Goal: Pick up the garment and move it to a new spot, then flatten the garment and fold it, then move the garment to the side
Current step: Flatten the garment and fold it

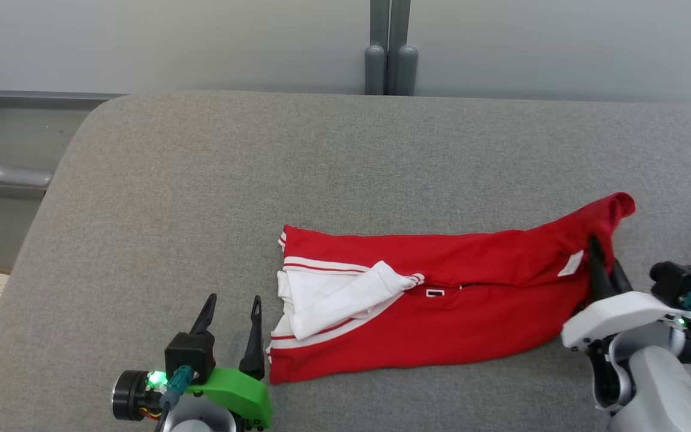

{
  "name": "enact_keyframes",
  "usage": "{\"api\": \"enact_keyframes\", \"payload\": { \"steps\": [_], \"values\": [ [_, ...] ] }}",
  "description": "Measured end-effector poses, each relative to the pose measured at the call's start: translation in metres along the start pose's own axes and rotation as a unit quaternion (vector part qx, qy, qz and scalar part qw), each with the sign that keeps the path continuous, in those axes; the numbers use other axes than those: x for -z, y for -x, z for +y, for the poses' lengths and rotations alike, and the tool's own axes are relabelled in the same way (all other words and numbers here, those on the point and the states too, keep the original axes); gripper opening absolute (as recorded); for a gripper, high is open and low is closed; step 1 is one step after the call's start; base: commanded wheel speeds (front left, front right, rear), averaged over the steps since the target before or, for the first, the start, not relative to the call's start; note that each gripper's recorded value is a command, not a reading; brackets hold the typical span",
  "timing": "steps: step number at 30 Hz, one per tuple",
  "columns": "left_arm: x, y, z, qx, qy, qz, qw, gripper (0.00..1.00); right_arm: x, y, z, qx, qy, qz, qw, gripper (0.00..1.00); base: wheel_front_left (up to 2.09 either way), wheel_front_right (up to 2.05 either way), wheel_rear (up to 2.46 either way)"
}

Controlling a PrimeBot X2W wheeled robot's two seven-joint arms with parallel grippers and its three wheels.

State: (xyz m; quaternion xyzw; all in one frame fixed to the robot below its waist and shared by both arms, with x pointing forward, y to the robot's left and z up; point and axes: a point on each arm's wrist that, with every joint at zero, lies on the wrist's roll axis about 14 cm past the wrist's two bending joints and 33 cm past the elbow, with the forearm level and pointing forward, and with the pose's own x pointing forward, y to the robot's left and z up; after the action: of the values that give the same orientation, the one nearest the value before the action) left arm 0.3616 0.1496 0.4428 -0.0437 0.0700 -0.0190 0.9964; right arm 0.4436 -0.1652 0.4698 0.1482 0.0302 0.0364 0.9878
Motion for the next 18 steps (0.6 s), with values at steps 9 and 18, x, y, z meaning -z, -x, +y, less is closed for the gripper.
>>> {"api": "enact_keyframes", "payload": {
  "steps": [9, 18],
  "values": [
    [0.003, 0.008, 0.012, -0.020, 0.005, 0.004, 1.000, 1.00, 0.014, 0.003, 0.135, -0.189, -0.036, 0.022, 0.981, 0.00, 0.00, 0.00, 0.00],
    [0.008, 0.023, 0.025, -0.040, 0.010, 0.012, 0.999, 1.00, 0.044, 0.022, 0.239, -0.331, -0.029, 0.083, 0.939, 0.00, 0.00, 0.00, 0.00]
  ]
}}
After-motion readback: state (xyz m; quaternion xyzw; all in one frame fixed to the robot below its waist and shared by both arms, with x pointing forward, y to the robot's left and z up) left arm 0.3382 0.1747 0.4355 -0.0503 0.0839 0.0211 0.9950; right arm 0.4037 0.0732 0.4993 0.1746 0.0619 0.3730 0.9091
